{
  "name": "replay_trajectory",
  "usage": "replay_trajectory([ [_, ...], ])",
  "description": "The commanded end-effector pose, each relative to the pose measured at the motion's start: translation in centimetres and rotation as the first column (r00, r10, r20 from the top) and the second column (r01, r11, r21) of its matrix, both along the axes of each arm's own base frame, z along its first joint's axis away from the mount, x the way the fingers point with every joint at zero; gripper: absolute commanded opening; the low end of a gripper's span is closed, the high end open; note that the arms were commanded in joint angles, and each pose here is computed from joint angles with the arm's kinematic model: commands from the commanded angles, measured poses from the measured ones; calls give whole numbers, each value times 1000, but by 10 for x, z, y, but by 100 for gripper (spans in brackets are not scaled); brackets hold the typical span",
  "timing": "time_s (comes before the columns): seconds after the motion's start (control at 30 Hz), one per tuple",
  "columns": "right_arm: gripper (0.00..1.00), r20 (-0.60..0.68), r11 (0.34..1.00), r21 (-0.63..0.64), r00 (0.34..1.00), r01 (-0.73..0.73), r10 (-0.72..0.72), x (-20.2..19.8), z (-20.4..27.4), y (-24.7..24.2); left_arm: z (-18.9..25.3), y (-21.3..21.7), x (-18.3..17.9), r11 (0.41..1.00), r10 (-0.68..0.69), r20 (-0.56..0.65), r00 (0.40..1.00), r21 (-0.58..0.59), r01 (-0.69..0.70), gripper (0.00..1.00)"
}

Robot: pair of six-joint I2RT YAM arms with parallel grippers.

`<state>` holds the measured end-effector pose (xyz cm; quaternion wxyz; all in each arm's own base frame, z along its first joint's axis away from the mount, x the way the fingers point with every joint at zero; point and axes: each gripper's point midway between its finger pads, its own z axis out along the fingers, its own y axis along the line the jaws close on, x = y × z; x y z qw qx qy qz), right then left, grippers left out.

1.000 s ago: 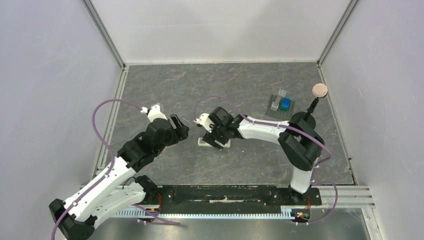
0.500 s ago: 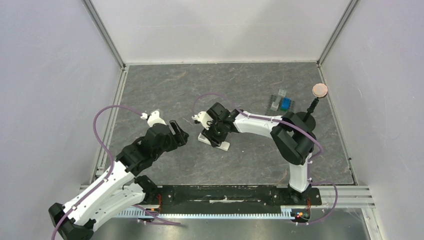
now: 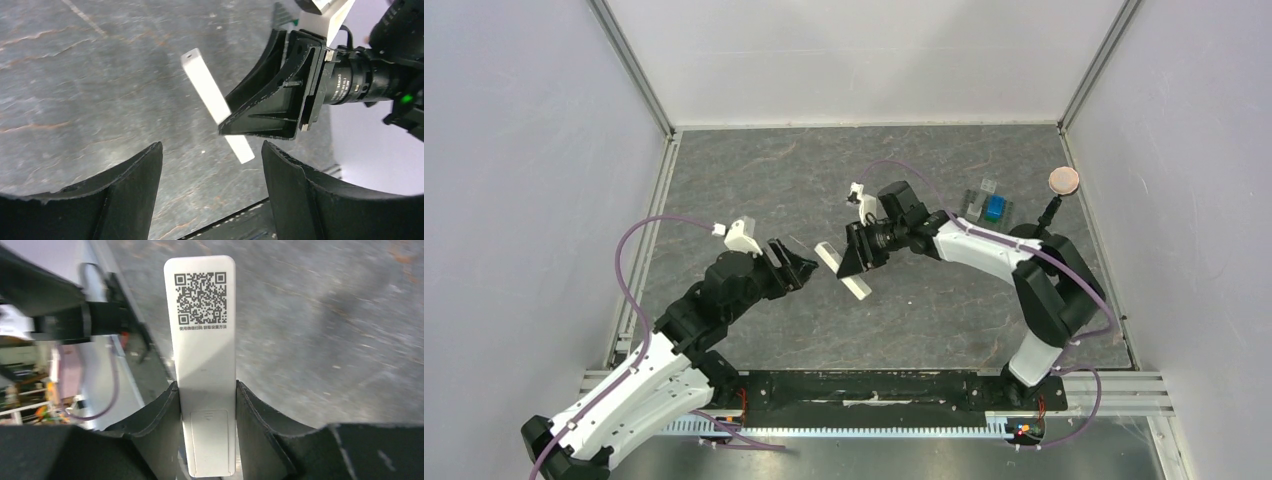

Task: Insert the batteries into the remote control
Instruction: Turn over the remote control at the center of the board.

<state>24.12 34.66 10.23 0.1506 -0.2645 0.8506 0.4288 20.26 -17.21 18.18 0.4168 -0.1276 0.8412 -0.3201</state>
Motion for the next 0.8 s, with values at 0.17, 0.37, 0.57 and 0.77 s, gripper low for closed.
replay_trajectory([
  [0.17,28,-148,887,462,988,22,52,-34,149,30,78,-31,14,977,-68,223,972,-184,110,79],
  [0.37,29,-189,791,612,972,8,137,-53,193,26,95,-29,18,964,-14,254,967,-255,81,79],
  [0.57,30,-222,757,653,957,6,184,-65,203,22,127,-37,10,908,-20,354,935,-385,165,80],
  [0.77,30,-233,696,718,939,-8,251,-79,221,21,117,-45,12,902,-39,299,953,-401,163,73],
])
